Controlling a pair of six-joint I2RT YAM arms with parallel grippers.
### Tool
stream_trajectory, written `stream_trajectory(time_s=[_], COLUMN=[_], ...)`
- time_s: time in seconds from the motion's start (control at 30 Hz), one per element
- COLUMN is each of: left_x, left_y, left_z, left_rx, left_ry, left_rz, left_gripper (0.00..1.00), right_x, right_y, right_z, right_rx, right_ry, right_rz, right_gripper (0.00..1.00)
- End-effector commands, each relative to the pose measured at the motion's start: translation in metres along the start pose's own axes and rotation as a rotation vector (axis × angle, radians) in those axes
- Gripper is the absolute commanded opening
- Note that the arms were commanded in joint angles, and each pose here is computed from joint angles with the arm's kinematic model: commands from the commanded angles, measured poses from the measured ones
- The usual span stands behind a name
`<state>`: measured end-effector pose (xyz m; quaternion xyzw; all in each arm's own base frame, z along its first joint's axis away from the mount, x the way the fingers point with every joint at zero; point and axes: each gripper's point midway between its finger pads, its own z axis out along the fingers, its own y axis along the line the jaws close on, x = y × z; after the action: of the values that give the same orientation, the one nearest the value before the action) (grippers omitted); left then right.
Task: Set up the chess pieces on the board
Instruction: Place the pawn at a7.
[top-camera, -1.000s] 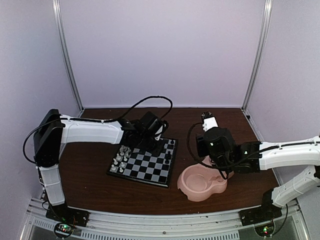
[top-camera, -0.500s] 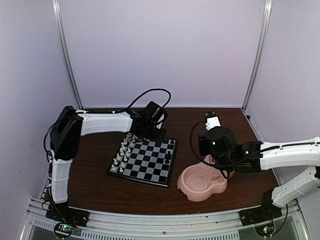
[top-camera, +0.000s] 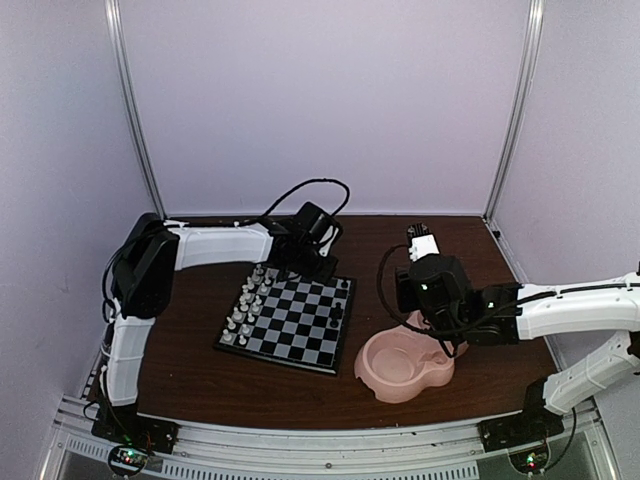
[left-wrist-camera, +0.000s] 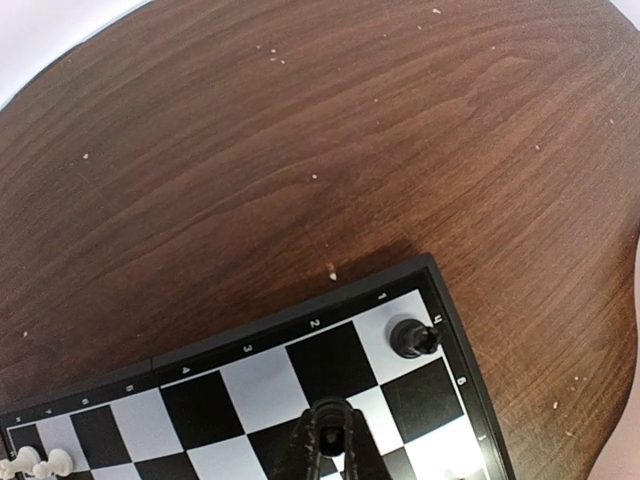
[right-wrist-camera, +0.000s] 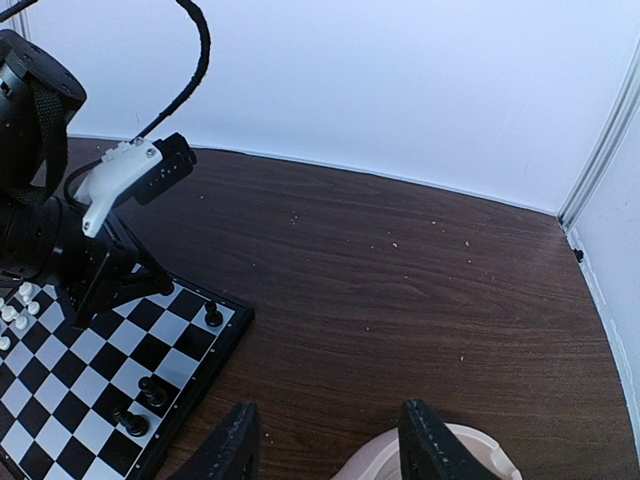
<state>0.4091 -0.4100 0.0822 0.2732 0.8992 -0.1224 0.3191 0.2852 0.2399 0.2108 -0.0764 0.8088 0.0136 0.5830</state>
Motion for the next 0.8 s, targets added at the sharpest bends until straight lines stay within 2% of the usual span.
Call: stream_trajectory(time_s=[0.0,0.77], left_x=[-0.003,0.007], left_y=[0.0,-0.001], left_z=[0.013,0.038], left_rx=[0.026,0.051], left_ry=[-0.005,0.024], left_rz=[0.012,0.019], left_gripper=[0.0,0.0], right_x=[-0.003,-0.004], right_y=[0.001,0.003], right_z=[0.002,0.002], right_rx=[-0.001,-0.011], right_ry=[-0.005,0.001], right_rz=[0.015,0.011], right_gripper=[0.49,0.49])
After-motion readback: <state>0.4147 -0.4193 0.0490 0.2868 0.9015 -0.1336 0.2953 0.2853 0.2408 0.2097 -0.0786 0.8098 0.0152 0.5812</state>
